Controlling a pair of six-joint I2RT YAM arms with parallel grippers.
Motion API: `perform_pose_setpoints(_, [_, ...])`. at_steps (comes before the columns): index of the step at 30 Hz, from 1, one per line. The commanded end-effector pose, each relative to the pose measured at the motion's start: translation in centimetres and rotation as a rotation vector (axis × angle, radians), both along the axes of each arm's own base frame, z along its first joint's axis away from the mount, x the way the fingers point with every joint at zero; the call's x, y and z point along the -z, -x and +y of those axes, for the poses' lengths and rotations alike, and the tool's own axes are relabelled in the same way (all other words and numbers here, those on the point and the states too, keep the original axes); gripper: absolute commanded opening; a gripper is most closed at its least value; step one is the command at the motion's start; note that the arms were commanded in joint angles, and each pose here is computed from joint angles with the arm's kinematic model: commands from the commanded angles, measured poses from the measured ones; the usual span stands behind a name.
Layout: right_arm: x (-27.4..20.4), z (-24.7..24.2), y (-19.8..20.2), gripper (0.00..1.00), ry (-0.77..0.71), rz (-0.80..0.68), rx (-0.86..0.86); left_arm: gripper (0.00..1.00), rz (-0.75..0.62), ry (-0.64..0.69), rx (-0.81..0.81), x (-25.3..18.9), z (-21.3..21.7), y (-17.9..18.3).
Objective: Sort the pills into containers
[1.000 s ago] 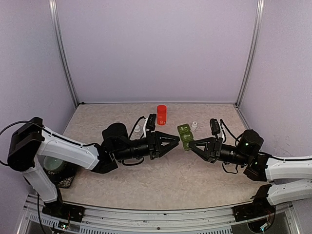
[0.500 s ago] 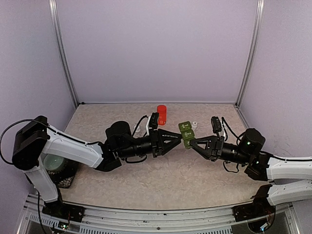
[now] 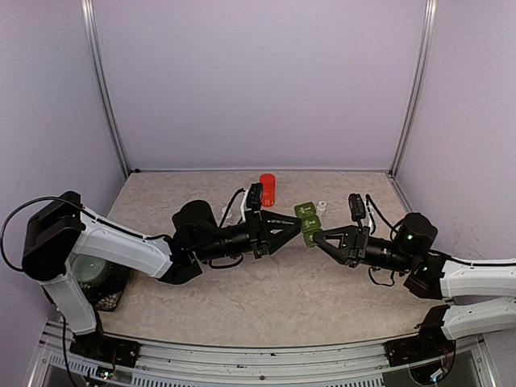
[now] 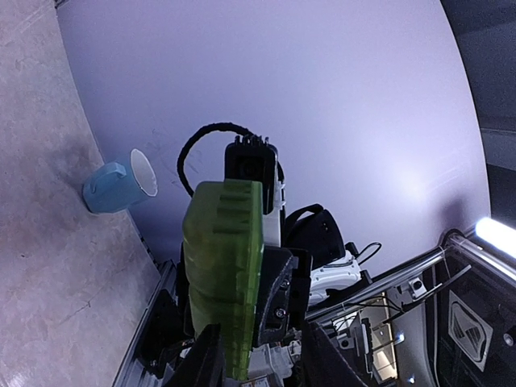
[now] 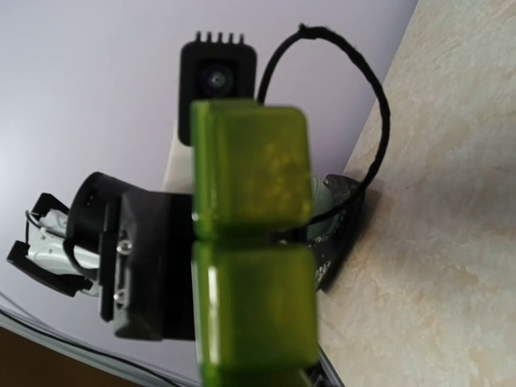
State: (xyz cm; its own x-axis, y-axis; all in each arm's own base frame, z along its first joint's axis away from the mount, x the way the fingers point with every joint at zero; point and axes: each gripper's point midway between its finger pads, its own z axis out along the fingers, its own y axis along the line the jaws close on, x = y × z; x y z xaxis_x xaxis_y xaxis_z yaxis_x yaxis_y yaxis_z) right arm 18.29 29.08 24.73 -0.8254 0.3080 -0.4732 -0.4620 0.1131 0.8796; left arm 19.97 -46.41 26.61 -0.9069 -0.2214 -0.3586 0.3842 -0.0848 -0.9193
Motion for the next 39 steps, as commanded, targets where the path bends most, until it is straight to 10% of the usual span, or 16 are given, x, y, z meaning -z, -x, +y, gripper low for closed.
perform_pose_setpoints(1, [0.8,-0.1,-0.2,0.00,0.018,0.008,0.009,0.33,-0.045,0.074,0.016,-2.5,0.2,0.3])
perform_pose_setpoints(30, [1.9,0.7,-0.8,0.00,0.106,0.008,0.005,0.02,-0.051,0.029,0.008,-1.9,-0.9,-0.2])
perform_pose_setpoints(39, [1.4,0.7,-0.4,0.00,0.090,-0.001,-0.002,0.19,-0.053,0.008,-0.006,-1.5,-0.9,-0.4])
